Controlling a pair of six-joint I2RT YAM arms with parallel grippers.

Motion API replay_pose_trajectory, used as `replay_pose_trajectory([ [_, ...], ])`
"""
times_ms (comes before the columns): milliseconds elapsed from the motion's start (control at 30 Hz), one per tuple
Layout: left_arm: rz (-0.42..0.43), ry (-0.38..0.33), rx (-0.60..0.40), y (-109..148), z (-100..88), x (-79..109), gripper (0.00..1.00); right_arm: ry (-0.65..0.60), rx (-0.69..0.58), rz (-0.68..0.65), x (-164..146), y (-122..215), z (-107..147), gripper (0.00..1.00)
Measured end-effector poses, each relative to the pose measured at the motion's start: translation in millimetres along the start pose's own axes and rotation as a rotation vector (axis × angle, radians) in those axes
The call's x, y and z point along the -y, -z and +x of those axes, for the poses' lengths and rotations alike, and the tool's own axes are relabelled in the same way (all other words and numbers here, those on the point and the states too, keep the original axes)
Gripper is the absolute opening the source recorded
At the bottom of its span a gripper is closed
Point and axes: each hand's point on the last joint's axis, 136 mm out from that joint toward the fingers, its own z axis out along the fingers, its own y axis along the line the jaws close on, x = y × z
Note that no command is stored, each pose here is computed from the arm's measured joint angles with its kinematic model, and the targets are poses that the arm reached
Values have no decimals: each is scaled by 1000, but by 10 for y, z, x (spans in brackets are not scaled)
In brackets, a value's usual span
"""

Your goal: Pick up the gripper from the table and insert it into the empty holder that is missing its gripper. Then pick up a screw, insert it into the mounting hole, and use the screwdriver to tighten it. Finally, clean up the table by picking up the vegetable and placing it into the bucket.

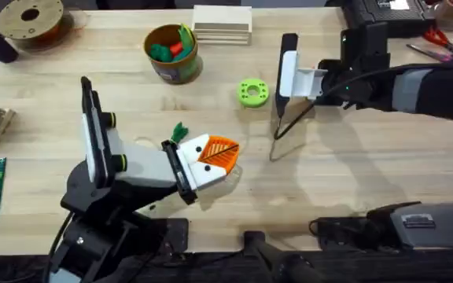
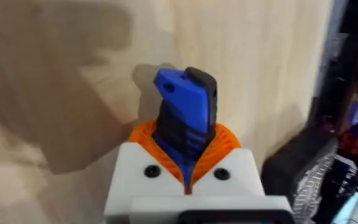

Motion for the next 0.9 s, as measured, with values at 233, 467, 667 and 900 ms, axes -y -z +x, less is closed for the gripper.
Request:
replay_pose_trajectory([
  [233,0,0,0,0,0,0,6,-88,3,-12,9,48,-9,805],
  [467,0,0,0,0,-1,0,6,-334,6,-7,48,125,-15,988],
  [667,0,-3,0,0,-1,-1,382,-721,104,134,461,583,-87,989],
  [900,0,0,0,0,-1,-1,986,-930,193,214,691,918,-120,990],
])
